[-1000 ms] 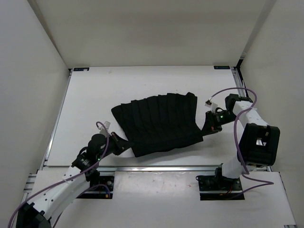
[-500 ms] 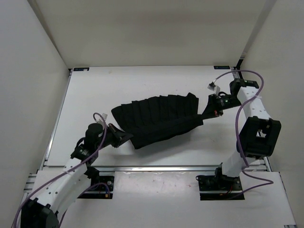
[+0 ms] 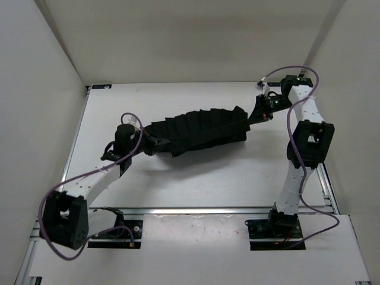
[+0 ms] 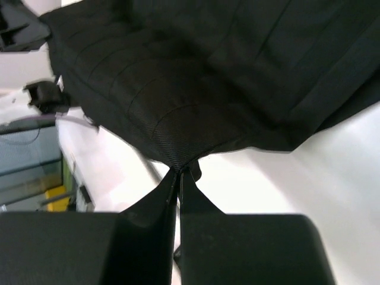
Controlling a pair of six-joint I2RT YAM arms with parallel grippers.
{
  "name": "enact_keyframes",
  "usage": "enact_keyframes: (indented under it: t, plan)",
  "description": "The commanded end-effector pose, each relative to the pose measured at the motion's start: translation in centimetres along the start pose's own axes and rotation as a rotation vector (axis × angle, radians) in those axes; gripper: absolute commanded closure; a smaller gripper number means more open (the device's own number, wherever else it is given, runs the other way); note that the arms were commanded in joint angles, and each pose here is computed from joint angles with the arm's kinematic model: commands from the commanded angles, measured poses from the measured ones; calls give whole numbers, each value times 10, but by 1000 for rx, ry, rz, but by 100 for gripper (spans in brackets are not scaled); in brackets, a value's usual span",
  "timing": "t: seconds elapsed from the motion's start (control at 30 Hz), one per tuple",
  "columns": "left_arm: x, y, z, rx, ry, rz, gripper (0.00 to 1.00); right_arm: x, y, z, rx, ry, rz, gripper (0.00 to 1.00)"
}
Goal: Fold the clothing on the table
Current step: Fold the skirt
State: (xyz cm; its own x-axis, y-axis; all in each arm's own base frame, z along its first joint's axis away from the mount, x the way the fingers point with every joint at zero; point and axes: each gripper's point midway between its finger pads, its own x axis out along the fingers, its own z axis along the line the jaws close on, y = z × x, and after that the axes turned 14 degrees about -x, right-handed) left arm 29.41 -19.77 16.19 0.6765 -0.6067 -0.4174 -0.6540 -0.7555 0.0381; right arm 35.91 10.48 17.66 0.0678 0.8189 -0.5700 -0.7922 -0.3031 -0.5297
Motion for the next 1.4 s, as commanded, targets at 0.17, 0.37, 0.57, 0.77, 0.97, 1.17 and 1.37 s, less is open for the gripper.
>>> enact_keyframes:
  t: [0.17, 0.37, 0.57, 0.77, 0.97, 1.17, 1.37]
  plan:
    - [62, -59, -57, 28, 121, -67, 100, 16, -100, -82, -130, 127, -119, 97]
    - [105, -120, -53, -39, 147, -146, 37, 25, -150, -110, -180, 197, -236, 0]
    - [126, -157, -58, -38, 154, -211, 1, 6, -126, -115, -132, 188, -206, 0]
    - [140, -145, -68, 10, 138, -164, 2, -29, -114, -119, -93, 223, -225, 1]
    - [145, -126, -55, 45, 106, -94, 1, -20, -93, -111, -109, 251, -130, 1]
    - [158, -143, -51, 244, -33, -106, 2, -1, -89, -114, -187, 343, -12, 2]
    - [177, -154, -45, 478, -238, -77, 1, 2, -82, -88, -206, 351, 45, 1]
